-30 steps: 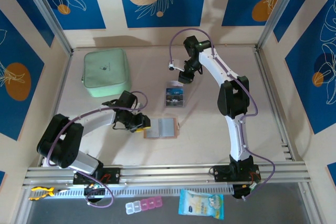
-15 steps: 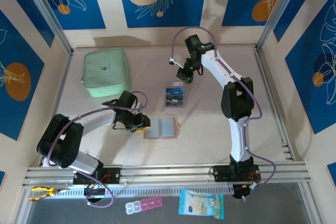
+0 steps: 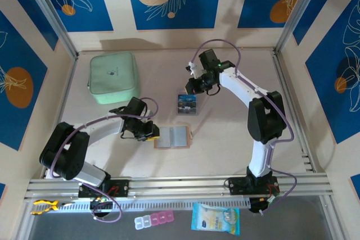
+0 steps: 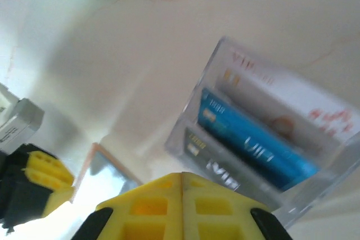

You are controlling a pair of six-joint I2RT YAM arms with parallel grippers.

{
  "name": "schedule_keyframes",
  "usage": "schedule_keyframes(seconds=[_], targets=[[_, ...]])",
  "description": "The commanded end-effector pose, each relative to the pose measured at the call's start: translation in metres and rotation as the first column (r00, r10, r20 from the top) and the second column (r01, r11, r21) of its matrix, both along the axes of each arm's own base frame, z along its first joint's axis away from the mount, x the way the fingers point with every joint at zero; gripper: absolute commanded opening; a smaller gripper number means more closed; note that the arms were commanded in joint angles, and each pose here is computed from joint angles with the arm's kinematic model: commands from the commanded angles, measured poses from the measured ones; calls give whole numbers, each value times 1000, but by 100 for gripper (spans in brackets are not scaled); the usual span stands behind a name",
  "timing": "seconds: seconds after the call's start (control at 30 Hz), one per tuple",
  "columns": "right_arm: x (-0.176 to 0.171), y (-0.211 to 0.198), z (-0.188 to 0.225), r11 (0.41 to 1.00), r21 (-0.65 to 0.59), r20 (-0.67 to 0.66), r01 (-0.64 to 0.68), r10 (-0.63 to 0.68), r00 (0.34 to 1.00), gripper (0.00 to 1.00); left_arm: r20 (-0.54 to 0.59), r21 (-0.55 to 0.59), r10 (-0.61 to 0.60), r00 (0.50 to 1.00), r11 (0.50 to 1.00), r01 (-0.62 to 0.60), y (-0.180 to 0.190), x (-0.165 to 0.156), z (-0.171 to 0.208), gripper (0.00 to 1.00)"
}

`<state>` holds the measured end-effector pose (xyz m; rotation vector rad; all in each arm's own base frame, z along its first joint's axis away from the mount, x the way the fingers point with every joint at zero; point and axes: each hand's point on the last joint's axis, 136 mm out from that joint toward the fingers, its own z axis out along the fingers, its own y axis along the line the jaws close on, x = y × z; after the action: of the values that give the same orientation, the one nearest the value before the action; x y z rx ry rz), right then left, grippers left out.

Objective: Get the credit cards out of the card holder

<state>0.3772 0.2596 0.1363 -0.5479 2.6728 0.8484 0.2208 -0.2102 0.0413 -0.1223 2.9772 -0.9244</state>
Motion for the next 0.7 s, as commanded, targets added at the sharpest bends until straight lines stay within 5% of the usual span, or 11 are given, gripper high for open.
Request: schedule_keyframes(seconds=[0.0, 0.17, 0.5, 0.67], targets=[[-24, 11, 6, 975, 117, -230, 188, -158, 960, 5, 9, -9, -4, 1000, 1000, 4, 0, 4, -1, 22], [-59, 24, -7, 946, 172, -410, 274, -184, 893, 0, 9, -14, -6, 1000, 1000, 6, -1, 3, -3, 16], [-109, 54, -31, 972, 116, -448, 202, -131, 884, 1, -5, 12, -15, 1000, 1000, 15, 3, -1, -11, 5], [-124, 68, -43, 980, 93, -469, 177, -113, 876, 10, -3, 40, -17, 1000, 999, 17, 8, -2, -13, 2]])
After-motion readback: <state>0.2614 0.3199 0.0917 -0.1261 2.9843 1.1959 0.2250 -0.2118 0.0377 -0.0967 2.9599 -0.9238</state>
